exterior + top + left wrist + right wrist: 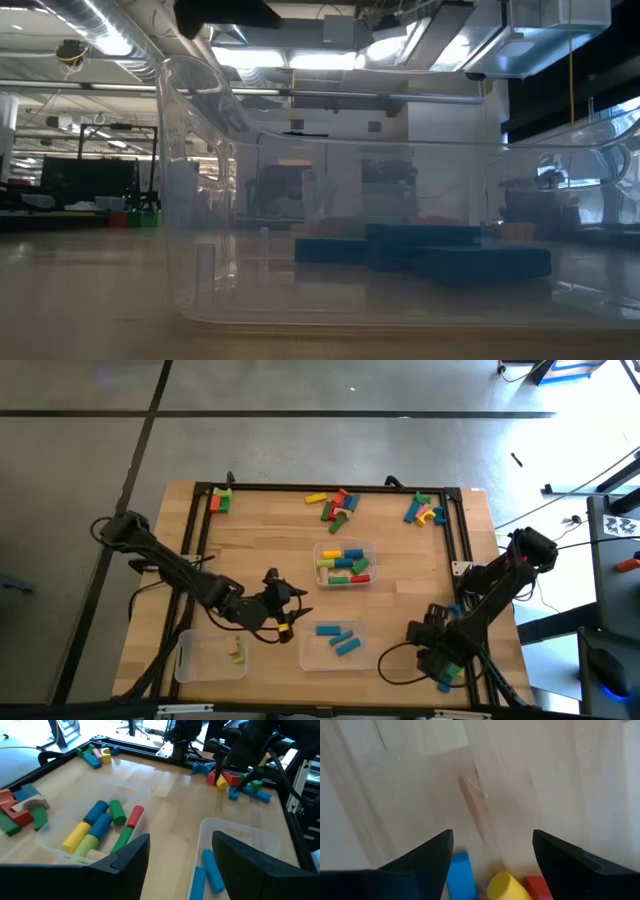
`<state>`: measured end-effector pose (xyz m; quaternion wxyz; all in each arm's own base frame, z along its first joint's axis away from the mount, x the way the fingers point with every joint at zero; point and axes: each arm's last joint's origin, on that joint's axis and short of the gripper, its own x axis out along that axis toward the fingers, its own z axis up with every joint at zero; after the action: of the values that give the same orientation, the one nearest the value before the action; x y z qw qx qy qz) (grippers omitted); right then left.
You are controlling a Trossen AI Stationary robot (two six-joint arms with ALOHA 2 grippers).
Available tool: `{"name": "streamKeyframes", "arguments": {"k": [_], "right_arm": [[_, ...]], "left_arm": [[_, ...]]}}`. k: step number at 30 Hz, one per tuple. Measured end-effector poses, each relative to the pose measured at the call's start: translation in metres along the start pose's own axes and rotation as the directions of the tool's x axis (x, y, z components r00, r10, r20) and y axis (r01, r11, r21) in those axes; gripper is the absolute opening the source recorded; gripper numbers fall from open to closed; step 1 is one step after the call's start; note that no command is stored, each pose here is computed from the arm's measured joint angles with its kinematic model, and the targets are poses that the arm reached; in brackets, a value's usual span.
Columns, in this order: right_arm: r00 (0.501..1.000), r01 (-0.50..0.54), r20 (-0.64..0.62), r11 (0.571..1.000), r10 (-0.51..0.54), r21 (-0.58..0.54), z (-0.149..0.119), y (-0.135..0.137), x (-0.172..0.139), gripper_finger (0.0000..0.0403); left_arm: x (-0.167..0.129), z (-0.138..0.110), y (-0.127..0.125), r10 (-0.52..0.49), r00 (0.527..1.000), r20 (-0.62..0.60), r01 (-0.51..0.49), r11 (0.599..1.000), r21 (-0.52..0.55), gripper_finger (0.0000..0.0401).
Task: Sort blocks by size
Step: Put the red arch block into the bottom left transparent bin
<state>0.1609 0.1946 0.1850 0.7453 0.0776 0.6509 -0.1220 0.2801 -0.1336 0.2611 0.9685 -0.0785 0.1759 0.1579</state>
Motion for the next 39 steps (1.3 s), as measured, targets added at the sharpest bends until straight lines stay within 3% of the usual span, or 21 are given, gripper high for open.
{"name": "streamKeyframes", "arguments": {"k": [12,31,39], "right_arm": [[0.999,-0.044,0.017,0.999,0.044,-0.006,0.0,0.002,0.007,0.0273],[0.963,-0.235,0.143,0.972,0.23,0.018,0.009,0.021,0.004,0.0273],[0.949,-0.308,-0.066,0.951,0.307,-0.002,-0.014,0.029,0.001,0.0273]], "left_arm": [[0.009,-0.001,-0.005,-0.009,0.999,0.035,0.01,1.0,-0.027,0.021],[0.009,-0.001,-0.005,-0.007,0.999,0.031,0.006,1.0,0.029,0.021],[0.008,-0.002,-0.005,-0.009,0.999,0.031,0.007,0.999,0.05,0.021]]}}
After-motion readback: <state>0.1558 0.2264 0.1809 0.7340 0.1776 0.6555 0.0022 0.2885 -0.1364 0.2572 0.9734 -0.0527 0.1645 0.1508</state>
